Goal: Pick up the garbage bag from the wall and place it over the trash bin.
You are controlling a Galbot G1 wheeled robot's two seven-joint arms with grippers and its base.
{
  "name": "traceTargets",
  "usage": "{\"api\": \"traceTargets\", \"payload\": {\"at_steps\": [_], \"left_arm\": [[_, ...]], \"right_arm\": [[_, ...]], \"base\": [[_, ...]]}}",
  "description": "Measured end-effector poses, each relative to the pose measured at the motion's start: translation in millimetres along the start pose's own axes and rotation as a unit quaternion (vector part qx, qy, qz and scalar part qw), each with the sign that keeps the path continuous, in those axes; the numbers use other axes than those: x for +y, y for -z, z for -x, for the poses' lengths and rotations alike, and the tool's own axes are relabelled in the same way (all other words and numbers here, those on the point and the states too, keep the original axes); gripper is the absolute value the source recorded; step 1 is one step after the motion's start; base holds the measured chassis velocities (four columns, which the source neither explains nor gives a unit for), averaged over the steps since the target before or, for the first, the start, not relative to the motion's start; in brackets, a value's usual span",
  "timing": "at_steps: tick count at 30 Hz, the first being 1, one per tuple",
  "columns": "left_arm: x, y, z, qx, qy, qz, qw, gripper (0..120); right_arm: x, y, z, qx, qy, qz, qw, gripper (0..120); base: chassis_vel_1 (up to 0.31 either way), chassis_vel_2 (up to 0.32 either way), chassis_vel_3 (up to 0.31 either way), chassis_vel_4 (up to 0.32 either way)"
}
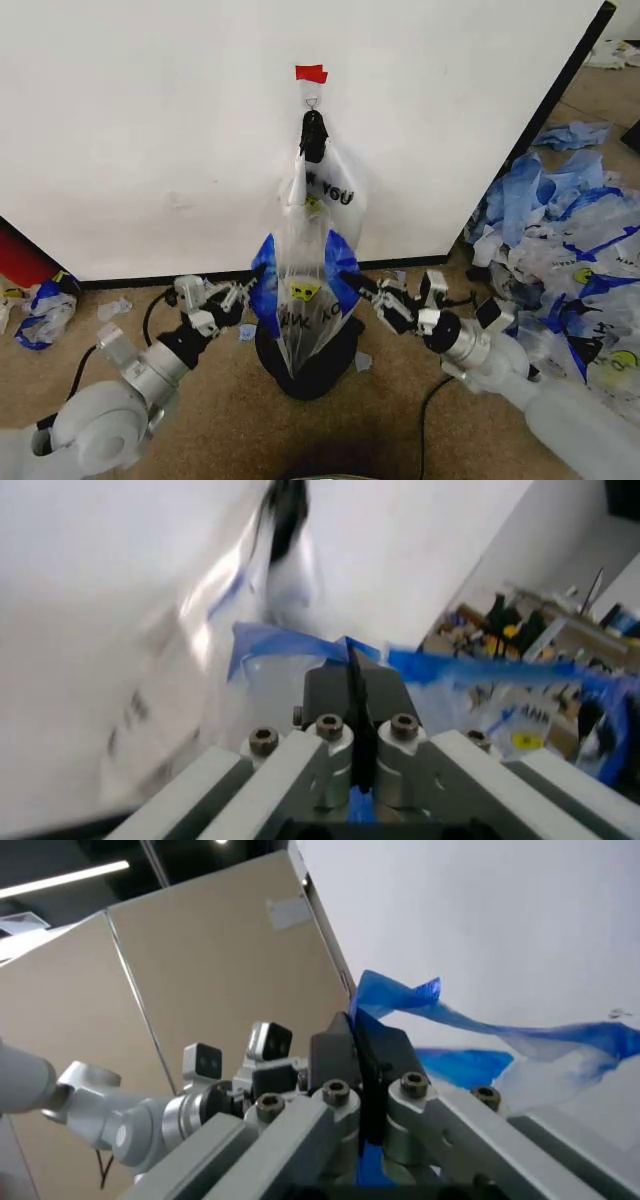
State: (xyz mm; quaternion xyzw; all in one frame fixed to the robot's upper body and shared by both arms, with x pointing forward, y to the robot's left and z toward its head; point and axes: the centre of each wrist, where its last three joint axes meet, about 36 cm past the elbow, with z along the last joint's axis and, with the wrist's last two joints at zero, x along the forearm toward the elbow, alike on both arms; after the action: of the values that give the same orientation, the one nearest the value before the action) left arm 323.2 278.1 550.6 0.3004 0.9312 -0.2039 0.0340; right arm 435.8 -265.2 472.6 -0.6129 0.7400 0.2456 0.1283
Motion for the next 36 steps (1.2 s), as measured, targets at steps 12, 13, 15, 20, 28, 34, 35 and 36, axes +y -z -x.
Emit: {"api": "traceTargets", "payload": {"at_steps": [12, 13, 15, 20, 28, 34, 35, 36], "left_arm": [[-45, 48, 6, -0.015, 0.056, -0.005, 0.9983, 0], [-45, 48, 6, -0.015, 0.056, -0.005, 0.9983, 0], [-45, 50, 6, -0.012, 0.073, -0.008, 0.9973, 0], [-45, 50, 6, 0.012, 0.146, -0.036, 0.9886, 0], [-45, 33, 0, 0.045, 0.206, -0.066, 0.9753, 0], [-45, 23, -4, 0.059, 0.218, -0.07, 0.9717, 0], [-45, 23, -4, 0.059, 0.218, -0.07, 0.9717, 0], [-45, 22, -4, 0.061, 0.218, -0.07, 0.9715, 0]], "right_arm": [[13, 50, 30, -0.021, 0.007, -0.003, 1.0, 0], [13, 50, 30, -0.021, 0.007, -0.003, 1.0, 0], [14, 53, 32, -0.023, 0.004, -0.002, 1.0, 0], [18, 54, 32, -0.023, -0.002, 0.003, 1.0, 0], [26, 30, 21, -0.009, -0.026, 0.016, 0.999, 0], [34, 6, 8, -0.003, -0.061, 0.032, 0.998, 0], [34, 6, 8, -0.003, -0.061, 0.032, 0.998, 0], [34, 2, 5, -0.003, -0.067, 0.034, 0.997, 0]], "base": [[0.0, 0.0, 0.0, 0.0], [0.0, 0.0, 0.0, 0.0], [0.0, 0.0, 0.0, 0.0], [0.0, 0.0, 0.0, 0.0], [0.0, 0.0, 0.0, 0.0], [0.0, 0.0, 0.0, 0.0], [0.0, 0.0, 0.0, 0.0], [0.0, 0.0, 0.0, 0.0]]}}
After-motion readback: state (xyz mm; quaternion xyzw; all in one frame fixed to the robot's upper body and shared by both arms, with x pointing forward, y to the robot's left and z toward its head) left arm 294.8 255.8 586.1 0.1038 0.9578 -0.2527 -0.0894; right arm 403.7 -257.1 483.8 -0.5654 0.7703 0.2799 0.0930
